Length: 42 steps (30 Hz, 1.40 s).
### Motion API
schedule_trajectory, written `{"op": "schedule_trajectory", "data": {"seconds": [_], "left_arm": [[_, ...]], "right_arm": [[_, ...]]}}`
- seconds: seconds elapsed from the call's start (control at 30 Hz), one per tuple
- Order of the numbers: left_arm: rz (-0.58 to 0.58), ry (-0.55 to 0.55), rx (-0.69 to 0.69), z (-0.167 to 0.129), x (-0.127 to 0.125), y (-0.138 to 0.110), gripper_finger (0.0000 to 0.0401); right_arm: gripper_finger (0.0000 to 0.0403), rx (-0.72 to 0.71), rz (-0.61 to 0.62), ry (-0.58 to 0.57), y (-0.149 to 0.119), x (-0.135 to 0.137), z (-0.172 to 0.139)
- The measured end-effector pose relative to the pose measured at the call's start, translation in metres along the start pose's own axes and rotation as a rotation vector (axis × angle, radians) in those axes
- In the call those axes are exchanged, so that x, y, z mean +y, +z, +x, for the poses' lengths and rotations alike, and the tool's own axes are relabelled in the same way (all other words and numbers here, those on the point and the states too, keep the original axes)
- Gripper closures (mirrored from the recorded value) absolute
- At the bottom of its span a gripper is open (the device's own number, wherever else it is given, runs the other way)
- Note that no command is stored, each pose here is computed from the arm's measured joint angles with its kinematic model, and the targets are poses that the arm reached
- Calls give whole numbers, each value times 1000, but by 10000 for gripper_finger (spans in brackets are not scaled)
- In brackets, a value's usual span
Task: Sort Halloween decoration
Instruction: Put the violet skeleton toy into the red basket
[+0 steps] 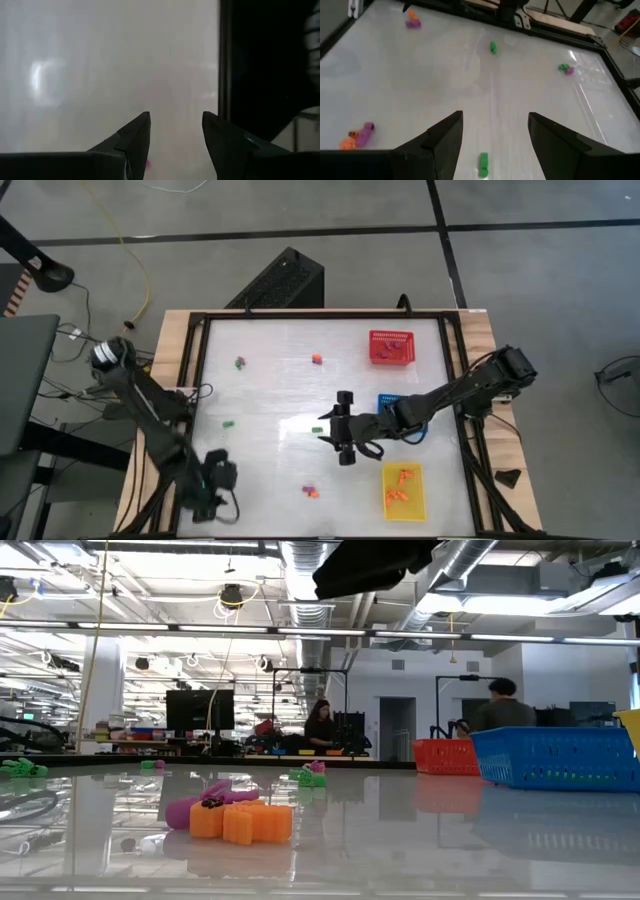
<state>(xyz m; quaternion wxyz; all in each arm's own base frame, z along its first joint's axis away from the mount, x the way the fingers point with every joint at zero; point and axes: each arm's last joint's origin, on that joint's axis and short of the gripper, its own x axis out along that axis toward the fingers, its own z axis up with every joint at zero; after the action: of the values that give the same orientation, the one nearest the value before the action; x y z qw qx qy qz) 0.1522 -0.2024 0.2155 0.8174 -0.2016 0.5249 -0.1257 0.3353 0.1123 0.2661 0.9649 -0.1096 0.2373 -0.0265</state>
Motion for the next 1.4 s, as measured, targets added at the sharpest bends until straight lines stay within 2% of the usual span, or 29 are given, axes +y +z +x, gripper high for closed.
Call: {"op": "schedule_trajectory", "data": {"seconds": [0.13,0.23,0.4,0.5,0.7,0.9,1.17,1.4], "left_arm": [[-96,183,207,18,-22,-13,232],[-112,304,339,32,-29,-21,232],[-98,323,468,47,-35,-25,232],[-99,333,473,47,-34,-25,232],[-95,447,488,41,-25,-28,232],[75,449,391,44,-25,-24,232],[109,382,428,54,-18,-37,232],[176,411,405,57,-12,-42,232]], "right_arm": [[147,-38,15,4,4,2,-1],[147,-70,24,15,7,6,-3],[147,-70,12,35,7,13,-6],[147,-70,8,41,7,15,-7],[147,-69,5,40,7,15,-7],[147,-69,5,42,7,16,-7],[147,-71,2,48,7,18,-8],[147,-71,2,48,7,18,-8]]}}
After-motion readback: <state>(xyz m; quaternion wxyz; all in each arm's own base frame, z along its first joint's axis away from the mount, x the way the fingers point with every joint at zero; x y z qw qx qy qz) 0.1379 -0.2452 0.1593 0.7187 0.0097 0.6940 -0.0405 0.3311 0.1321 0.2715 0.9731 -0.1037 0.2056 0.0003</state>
